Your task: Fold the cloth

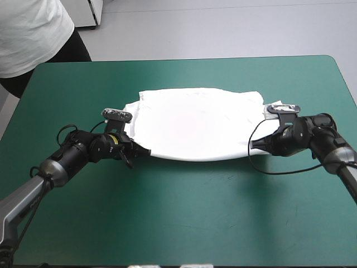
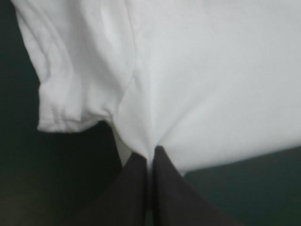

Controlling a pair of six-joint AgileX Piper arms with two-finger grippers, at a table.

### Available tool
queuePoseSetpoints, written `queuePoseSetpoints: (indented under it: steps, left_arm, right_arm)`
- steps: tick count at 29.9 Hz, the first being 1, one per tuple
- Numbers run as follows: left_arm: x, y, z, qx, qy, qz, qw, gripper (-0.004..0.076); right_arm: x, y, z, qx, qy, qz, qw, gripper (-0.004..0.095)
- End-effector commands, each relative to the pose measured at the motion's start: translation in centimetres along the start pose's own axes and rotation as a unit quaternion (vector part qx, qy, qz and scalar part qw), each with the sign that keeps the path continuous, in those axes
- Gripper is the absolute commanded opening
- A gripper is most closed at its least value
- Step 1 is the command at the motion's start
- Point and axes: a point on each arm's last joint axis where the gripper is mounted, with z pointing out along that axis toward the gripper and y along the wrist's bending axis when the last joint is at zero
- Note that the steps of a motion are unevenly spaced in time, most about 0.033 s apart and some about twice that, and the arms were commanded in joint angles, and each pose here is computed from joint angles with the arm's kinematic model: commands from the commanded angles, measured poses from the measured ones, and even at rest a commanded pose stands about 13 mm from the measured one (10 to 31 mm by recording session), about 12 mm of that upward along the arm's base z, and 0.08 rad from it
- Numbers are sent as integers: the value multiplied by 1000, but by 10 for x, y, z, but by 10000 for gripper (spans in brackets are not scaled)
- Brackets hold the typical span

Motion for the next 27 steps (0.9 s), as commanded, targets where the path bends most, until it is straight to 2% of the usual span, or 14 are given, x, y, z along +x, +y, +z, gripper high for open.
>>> queuePoseSetpoints:
  steps: [1, 8, 15, 17, 20, 22, 24, 27]
  left_arm:
    - [8, -5, -19, 18, -34, -23, 999, -10]
    - [48, -2, -22, 23, 8, -41, 999, -10]
    - [61, -1, -13, 23, 54, -50, 997, 13]
    - [63, -2, -11, 22, 71, -52, 996, 90]
    - [67, -3, -12, 28, 100, -61, 993, 290]
    - [66, -5, -17, 30, 121, -63, 990, 405]
    - [60, -6, -26, 33, 124, -60, 990, 487]
    - [46, -7, -43, 34, 96, -50, 994, 498]
  right_arm:
    - [16, -1, -20, -3, -20, 2, 1000, -17]
    - [58, -5, -19, -2, 9, 21, 1000, -17]
    - [65, -3, -11, -15, 33, 34, 999, 13]
    - [66, -2, -11, -16, 38, 27, 999, 115]
    - [67, -2, -13, -16, 54, 26, 998, 346]
    - [66, -2, -16, -17, 62, 37, 997, 457]
    - [62, -1, -24, -19, 56, 39, 998, 505]
    - [51, 0, -44, -16, 25, 32, 999, 503]
